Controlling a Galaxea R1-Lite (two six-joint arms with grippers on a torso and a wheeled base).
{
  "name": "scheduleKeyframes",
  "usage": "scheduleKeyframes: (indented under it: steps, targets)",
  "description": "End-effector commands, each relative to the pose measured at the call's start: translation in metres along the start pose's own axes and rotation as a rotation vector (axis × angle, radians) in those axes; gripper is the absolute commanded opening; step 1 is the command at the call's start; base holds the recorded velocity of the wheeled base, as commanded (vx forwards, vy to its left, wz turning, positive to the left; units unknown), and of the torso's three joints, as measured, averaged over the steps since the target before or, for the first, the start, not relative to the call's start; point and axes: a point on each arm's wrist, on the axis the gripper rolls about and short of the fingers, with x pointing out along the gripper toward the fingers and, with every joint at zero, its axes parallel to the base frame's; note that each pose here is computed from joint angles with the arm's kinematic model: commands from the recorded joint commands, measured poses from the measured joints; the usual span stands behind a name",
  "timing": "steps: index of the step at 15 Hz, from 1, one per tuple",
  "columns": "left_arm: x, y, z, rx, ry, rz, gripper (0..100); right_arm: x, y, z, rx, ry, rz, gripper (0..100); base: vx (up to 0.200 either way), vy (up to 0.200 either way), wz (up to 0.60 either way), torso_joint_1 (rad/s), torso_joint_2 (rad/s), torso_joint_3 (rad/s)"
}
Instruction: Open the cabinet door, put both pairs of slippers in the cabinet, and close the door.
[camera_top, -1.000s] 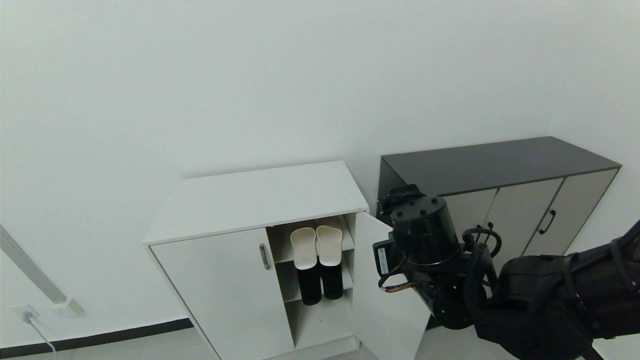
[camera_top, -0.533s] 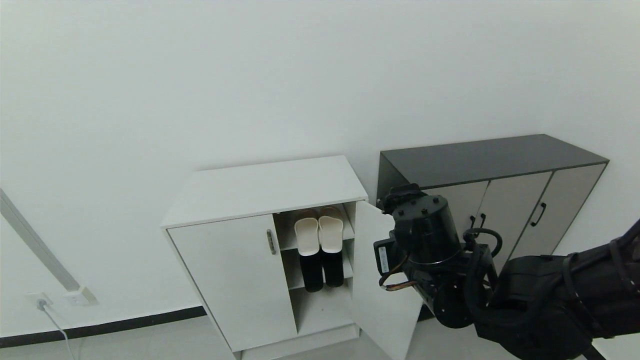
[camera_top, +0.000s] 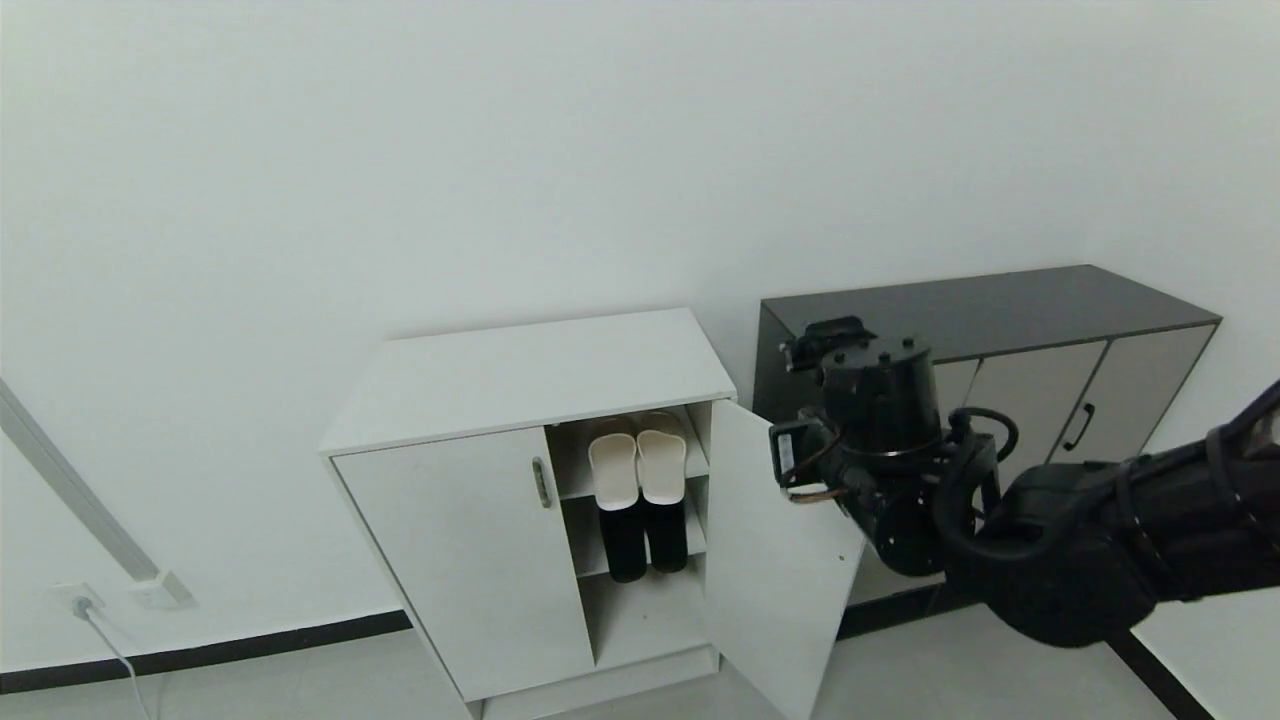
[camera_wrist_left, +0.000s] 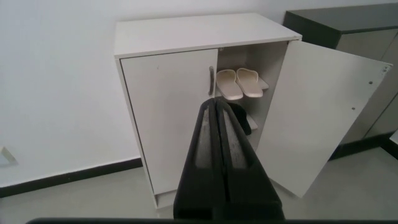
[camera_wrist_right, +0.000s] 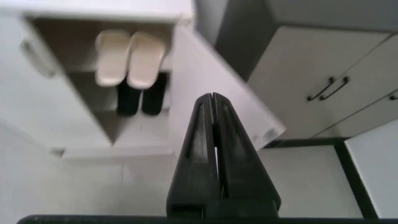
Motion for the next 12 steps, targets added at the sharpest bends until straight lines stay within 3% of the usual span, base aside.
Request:
scheduleKeyframes:
  steps: [1,4,7,12]
  targets:
    - [0.0,0.0,0.0,-0.002,0.001,0.0,0,0.036,-0.021,0.014,0.014,-0.027,-0.056,0,0.0,0.0,0.0,0.0,0.0,0.0]
    - [0.0,0.0,0.0,-0.002,0.0,0.0,0,0.072,-0.042,0.013,0.023,-0.025,-0.09,0,0.0,0.0,0.0,0.0,0.0,0.0]
    - [0.0,0.0,0.0,-0.002,0.001,0.0,0,0.12,-0.065,-0.009,0.052,0.017,-0.093,0,0.0,0.0,0.0,0.0,0.0,0.0]
    - [0.0,0.0,0.0,-0.002,0.001,0.0,0,0.16,-0.078,-0.049,0.063,0.097,-0.104,0,0.0,0.0,0.0,0.0,0.0,0.0]
